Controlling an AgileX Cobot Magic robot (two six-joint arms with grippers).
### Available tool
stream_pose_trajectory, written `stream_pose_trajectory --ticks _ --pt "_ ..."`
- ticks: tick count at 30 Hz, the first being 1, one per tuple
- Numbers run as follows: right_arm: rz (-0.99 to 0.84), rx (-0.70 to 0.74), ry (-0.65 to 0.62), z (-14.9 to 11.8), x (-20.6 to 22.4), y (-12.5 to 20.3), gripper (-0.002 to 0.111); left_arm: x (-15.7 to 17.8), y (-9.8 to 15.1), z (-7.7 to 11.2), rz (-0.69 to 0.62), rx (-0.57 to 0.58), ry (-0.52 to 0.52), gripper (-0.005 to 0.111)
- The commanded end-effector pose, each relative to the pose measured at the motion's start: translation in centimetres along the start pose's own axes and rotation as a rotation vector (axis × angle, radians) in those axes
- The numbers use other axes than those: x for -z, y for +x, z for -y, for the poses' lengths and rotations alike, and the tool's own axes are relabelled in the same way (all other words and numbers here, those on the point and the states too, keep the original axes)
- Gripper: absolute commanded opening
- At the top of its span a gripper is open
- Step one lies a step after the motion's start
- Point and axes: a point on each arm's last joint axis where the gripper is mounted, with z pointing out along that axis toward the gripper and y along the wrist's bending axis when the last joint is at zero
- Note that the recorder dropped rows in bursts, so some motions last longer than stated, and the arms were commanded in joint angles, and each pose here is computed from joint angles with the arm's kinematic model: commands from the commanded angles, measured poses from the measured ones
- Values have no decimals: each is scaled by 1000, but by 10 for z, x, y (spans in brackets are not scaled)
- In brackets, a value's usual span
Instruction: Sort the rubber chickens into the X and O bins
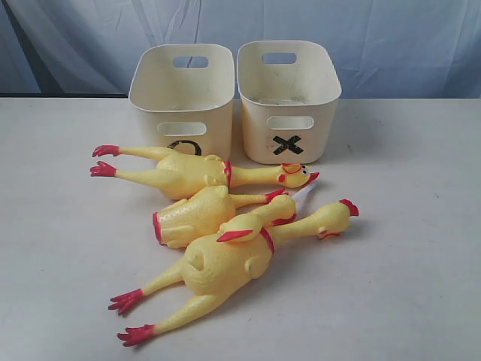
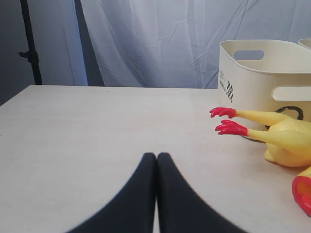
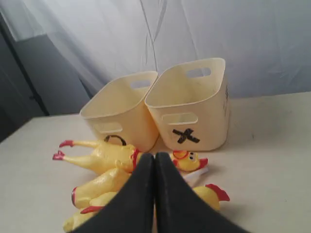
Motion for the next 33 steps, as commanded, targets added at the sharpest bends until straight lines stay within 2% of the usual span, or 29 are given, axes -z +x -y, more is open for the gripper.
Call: stream_pose_trajectory --ticks 1,5,14,20,24,28,33 --pt "-124 87 -47 -3 -19 -8 -1 0 1 0 6 -1 -4 0" --pt "-254 183 -103 -6 -42 -12 -1 0 1 0 6 -1 -4 0" --pt "-506 287 -239 -24 -93 -3 -1 0 1 0 6 -1 -4 0" --pt "-643 496 -305 -36 -118 22 -1 0 1 0 6 -1 -4 0" --pt "-653 634 -335 -43 -130 33 -1 0 1 0 6 -1 -4 0" --pt "-582 728 -340 -47 -141 35 -1 0 1 0 6 -1 -4 0" --pt "-518 749 -330 -51 -154 38 -1 0 1 0 6 -1 -4 0"
